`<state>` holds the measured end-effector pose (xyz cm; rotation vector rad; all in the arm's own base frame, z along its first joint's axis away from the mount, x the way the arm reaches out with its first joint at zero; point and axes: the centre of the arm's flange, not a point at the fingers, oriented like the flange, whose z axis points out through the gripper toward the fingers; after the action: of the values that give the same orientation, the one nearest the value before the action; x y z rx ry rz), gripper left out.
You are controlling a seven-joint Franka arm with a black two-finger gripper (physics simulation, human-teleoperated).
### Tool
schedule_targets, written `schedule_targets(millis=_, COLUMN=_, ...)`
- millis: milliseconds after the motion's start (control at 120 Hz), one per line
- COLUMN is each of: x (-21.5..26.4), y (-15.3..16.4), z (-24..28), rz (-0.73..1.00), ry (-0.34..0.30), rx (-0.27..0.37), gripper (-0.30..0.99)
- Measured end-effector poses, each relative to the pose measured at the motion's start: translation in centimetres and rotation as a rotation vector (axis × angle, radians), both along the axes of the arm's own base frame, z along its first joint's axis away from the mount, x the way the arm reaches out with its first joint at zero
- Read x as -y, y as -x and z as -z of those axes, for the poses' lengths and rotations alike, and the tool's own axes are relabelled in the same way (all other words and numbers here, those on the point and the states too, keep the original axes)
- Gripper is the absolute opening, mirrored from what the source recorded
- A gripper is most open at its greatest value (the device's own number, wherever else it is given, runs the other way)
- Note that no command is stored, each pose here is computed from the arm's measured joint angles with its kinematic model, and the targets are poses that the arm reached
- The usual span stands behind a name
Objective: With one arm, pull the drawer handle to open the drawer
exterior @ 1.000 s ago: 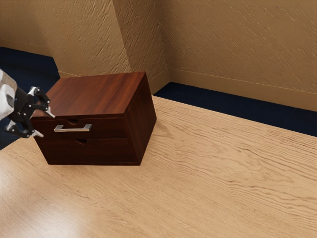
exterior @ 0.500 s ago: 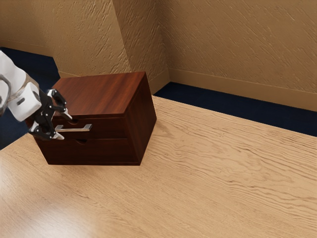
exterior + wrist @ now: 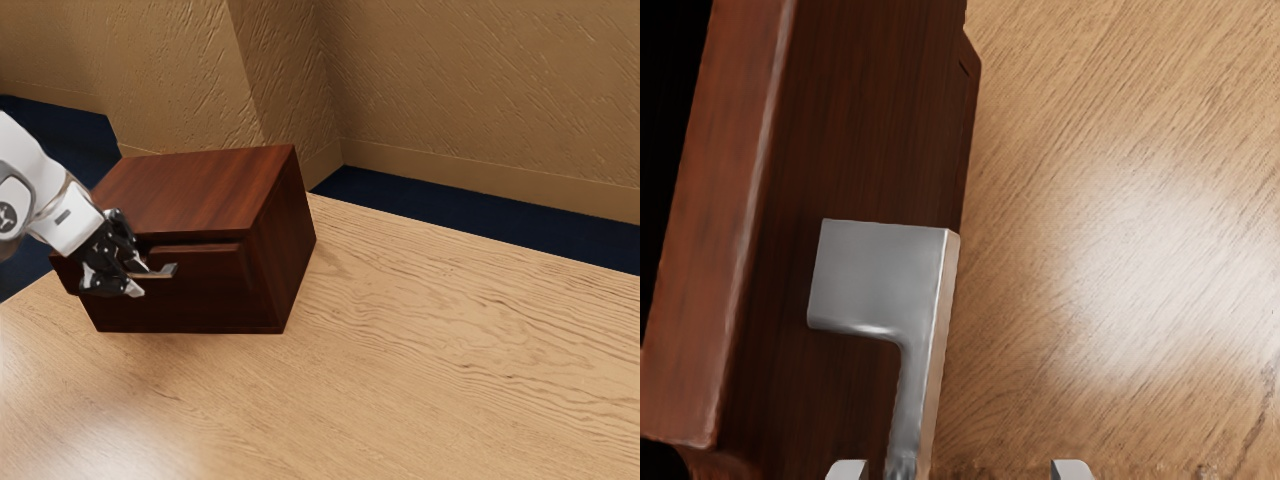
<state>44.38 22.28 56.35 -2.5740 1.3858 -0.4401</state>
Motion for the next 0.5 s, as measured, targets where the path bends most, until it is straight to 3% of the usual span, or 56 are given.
schedule_targets(millis=192, x=-0.8, y=3.9, z=1.2, rz=0.015, ry=-0.053, rx=-0.035, gripper=0.05)
schedule_targets(millis=258, x=-0.2, y=4.8, z=1.1, rz=0.041, ry=-0.07, rx=-0.032, gripper=-0.11)
schedule_targets(millis=300, x=-0.1, y=5.5, z=1.1, rz=0.052, ry=-0.077, rx=-0.029, gripper=-0.07)
schedule_targets(millis=358, x=0.1, y=6.3, z=1.1, rz=0.07, ry=-0.087, rx=-0.031, gripper=0.17)
schedule_targets(millis=383, x=0.3, y=6.5, z=1.2, rz=0.079, ry=-0.089, rx=-0.033, gripper=0.2)
schedule_targets(millis=475, x=1.2, y=7.0, z=1.6, rz=0.106, ry=-0.079, rx=-0.03, gripper=0.24)
schedule_targets(millis=500, x=1.6, y=6.9, z=1.7, rz=0.119, ry=-0.078, rx=-0.031, gripper=0.16)
